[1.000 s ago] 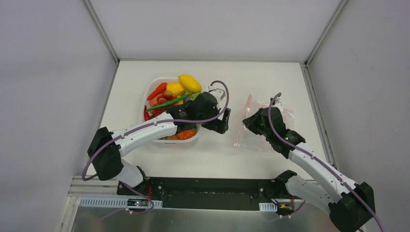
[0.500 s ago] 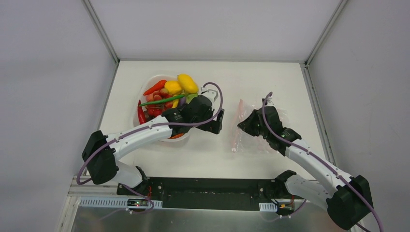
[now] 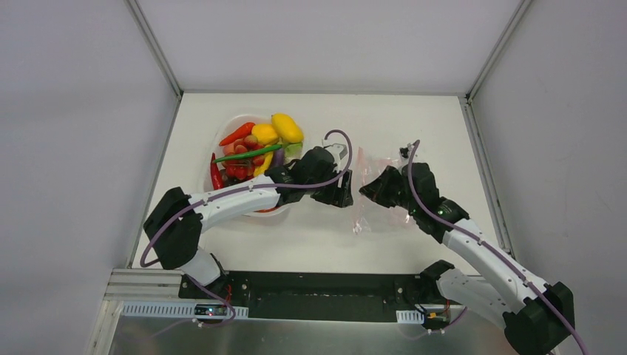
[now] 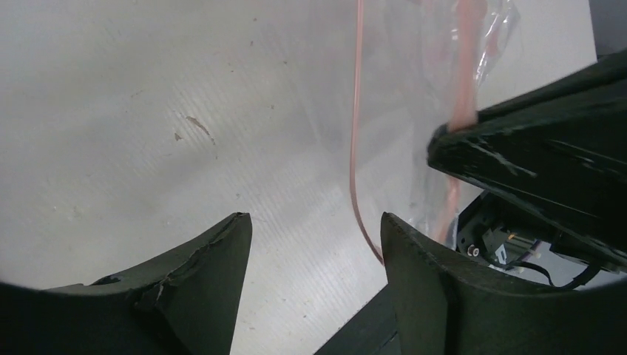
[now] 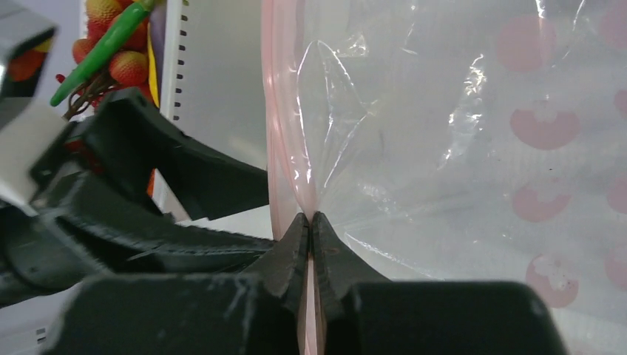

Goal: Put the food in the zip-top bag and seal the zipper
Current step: Open the zipper of the food storage bag.

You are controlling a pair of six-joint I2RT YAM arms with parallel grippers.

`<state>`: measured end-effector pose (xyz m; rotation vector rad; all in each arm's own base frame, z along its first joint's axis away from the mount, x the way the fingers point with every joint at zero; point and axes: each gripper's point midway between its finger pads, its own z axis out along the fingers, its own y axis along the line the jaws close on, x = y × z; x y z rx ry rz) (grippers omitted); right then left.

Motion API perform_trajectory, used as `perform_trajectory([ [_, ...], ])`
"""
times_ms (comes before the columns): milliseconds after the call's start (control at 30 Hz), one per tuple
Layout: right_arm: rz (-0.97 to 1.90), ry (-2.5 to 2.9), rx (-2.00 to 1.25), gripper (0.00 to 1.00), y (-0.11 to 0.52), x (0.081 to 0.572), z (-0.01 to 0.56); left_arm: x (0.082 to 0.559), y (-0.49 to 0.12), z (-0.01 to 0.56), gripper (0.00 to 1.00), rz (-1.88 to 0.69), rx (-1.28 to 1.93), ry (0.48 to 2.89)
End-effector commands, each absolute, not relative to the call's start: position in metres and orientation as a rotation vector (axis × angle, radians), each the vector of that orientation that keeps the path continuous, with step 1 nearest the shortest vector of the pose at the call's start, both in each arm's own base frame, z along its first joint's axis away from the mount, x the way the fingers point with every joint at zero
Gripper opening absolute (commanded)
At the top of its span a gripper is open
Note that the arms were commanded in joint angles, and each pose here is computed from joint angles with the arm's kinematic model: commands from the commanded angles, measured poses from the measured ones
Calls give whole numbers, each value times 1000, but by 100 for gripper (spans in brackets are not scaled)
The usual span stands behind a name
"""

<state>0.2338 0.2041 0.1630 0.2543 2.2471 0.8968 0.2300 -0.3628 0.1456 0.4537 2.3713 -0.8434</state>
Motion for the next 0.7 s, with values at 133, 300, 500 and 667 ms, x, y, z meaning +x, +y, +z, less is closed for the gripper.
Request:
perform_trajectory([
  [133,969,2124,184,5,207,234,206,235,-390,167,31,-996,461,2308],
  [300,931,2125,245,17,201,240,210,240,-383,173,0,-940,466,2293],
  [500,778,2233,395,53,186,246,238,251,-364,201,0,-796,454,2240],
  [667,650,2195,429,58,170,258,262,255,-354,230,0,-745,402,2181],
])
